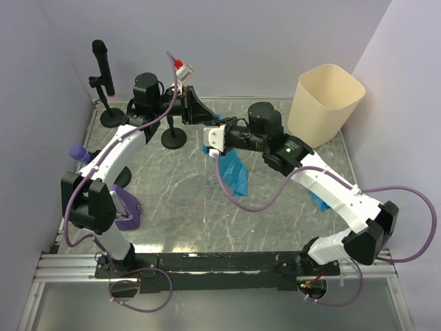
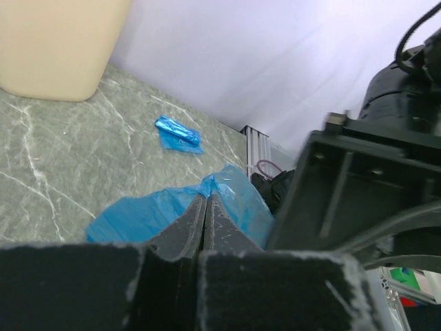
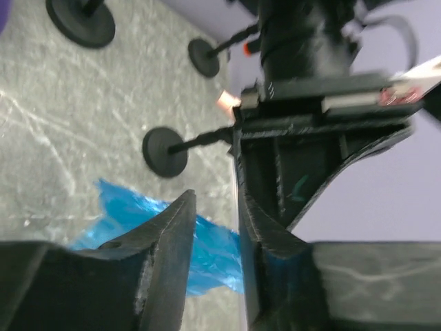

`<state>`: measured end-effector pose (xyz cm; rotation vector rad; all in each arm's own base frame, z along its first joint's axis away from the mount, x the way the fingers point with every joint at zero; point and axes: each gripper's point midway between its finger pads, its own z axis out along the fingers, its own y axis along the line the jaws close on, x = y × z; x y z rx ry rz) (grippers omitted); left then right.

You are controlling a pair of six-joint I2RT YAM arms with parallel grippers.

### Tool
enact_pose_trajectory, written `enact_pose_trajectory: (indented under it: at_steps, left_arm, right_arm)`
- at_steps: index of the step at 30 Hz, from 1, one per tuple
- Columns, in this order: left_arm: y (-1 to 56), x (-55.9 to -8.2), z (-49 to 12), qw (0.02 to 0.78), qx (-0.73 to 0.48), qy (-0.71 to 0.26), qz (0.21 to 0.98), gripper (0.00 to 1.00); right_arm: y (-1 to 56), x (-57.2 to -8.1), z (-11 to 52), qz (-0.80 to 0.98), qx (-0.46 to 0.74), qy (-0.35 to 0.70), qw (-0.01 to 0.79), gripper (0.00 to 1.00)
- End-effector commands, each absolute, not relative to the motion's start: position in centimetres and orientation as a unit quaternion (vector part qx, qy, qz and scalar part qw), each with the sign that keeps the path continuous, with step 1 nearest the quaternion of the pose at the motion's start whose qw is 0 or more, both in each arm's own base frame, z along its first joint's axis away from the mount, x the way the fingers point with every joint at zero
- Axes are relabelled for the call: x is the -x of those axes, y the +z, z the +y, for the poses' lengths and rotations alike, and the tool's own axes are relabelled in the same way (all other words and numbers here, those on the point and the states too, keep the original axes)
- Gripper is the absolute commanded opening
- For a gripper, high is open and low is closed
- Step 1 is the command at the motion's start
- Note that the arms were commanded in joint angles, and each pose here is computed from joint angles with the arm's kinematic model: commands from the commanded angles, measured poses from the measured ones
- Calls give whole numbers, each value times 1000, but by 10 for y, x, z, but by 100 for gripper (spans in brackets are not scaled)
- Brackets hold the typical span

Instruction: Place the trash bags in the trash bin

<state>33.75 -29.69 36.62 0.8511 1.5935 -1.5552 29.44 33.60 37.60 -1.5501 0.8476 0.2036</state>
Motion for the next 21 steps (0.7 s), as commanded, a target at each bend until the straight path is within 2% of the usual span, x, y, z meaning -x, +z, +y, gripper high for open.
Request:
enact_pose_trajectory:
  at_steps: [1, 8, 15, 21]
  left_arm:
    - [384, -322, -294, 386, -354, -603, 602, 1]
    - [385, -323, -295, 385, -354, -607, 598, 1]
    - [387, -319, -297, 383, -359, -608, 595, 1]
    - [386, -319, -297, 384, -360, -606, 596, 1]
  right_arm:
    - [403, -299, 321, 369, 655, 65, 656, 34]
    - [384, -292, 299, 380, 662, 43, 645, 35]
    - [384, -304, 307, 368, 667, 26, 647, 41]
    - [379, -308, 312, 352, 684, 13, 638, 40]
